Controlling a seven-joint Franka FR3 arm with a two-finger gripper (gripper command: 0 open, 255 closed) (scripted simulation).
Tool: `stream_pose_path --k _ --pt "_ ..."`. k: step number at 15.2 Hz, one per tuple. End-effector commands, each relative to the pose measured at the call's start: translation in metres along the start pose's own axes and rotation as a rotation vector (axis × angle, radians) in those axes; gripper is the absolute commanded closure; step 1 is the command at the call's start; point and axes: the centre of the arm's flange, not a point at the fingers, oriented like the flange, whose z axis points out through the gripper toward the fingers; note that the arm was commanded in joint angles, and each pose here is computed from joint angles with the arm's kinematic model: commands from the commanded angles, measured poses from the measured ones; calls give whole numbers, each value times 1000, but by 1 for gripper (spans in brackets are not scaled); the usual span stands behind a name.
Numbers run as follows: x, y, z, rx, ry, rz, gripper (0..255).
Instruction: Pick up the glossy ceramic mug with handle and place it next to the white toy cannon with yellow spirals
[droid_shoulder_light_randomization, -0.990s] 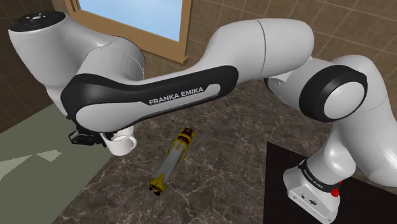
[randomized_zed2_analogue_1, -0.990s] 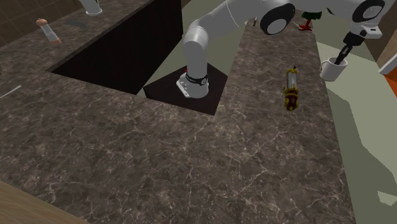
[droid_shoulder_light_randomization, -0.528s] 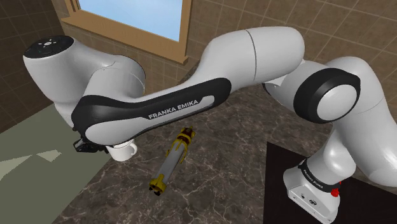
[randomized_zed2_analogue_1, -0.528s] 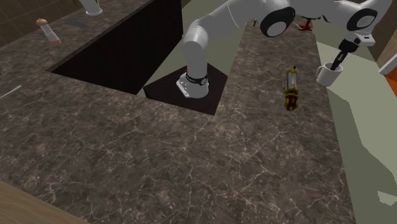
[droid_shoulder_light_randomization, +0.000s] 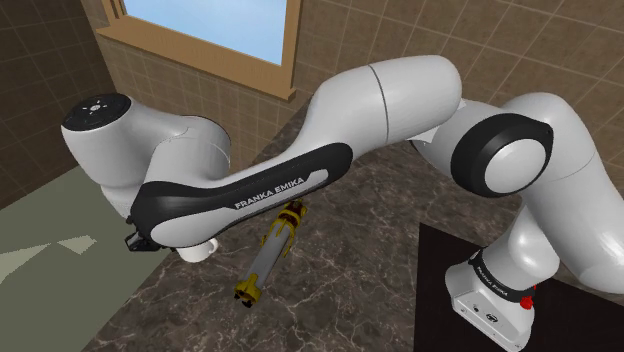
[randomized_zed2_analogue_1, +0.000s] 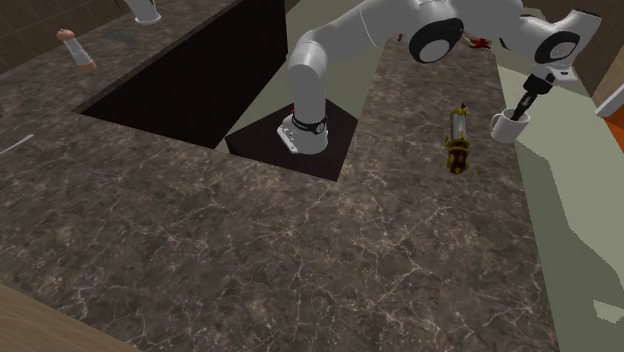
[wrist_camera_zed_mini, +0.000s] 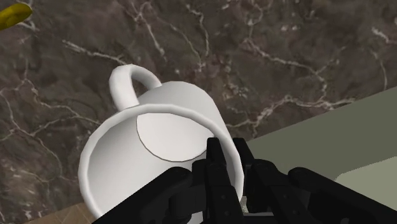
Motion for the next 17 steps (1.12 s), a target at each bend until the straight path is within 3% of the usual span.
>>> stream_pose_path --k 1,7,8,13,17 --pt "0 0 4 1 0 0 255" --pt "1 0 4 1 0 0 255" --pt "1 0 4 1 0 0 0" --pt "1 0 4 1 0 0 0" --pt "0 0 -46 1 0 0 0"
